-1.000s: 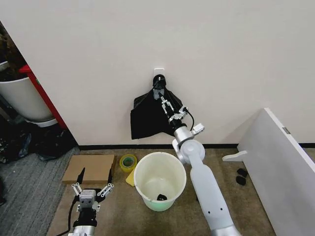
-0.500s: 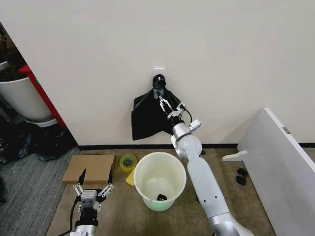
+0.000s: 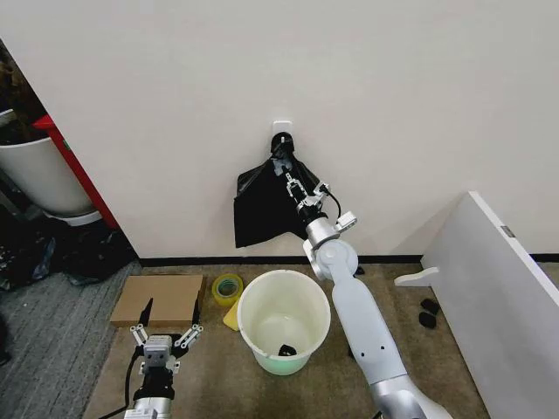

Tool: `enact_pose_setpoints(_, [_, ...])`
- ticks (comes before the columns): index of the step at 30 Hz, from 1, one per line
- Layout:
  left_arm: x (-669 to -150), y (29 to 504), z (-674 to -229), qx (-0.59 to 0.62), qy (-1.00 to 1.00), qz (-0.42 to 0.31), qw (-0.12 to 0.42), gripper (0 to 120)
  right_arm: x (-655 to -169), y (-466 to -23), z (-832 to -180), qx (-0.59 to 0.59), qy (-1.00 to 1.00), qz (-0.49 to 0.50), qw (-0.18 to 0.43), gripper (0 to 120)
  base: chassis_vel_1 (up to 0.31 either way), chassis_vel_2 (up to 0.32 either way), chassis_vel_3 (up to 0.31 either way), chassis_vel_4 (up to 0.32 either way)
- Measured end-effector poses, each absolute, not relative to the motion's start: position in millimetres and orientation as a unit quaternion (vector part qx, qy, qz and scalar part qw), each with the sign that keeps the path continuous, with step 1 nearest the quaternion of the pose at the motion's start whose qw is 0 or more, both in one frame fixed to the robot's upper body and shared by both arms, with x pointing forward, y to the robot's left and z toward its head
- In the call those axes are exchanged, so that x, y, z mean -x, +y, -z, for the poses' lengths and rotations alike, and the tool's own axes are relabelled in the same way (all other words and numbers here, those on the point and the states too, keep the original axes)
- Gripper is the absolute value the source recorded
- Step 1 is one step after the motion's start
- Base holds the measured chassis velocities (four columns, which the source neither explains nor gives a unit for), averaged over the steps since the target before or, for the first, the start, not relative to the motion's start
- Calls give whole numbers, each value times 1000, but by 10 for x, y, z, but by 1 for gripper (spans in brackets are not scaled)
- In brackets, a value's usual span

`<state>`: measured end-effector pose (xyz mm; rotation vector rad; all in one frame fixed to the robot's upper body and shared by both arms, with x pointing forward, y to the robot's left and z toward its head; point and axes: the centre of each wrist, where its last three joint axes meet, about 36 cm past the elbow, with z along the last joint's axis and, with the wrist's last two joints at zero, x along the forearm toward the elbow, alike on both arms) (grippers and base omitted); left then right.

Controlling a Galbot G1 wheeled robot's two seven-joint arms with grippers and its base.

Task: Place the garbage bag over the trash bin.

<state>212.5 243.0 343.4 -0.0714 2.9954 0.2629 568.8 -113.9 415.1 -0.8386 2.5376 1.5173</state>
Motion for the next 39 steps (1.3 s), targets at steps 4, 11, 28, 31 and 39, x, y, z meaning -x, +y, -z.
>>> enact_pose_setpoints(4, [-2127,2424,-3435,23,994,-87,67,98,-5670,-1138,-4163,273,825,-493,39,0,0,0,0,0])
enact_pose_setpoints(11, [-2141,2418,-3437,22,994,-87,70,98,-5392,-1069,-4132,280,831,-479,40,0,0,0,0,0])
enact_pose_setpoints(28, [-2292,2285,-3326,8,995,-72,73,98,-3992,-1322,-3760,298,901,-315,15,0,0,0,0,0])
enact_pose_setpoints(31, [-2304,2299,-3326,5,995,-73,74,98,-3723,-1376,-3713,306,909,-283,13,0,0,0,0,0])
enact_pose_setpoints(39, [-2329,2294,-3321,0,995,-72,76,98,-3334,-1514,-3612,322,922,-213,19,0,0,0,0,0])
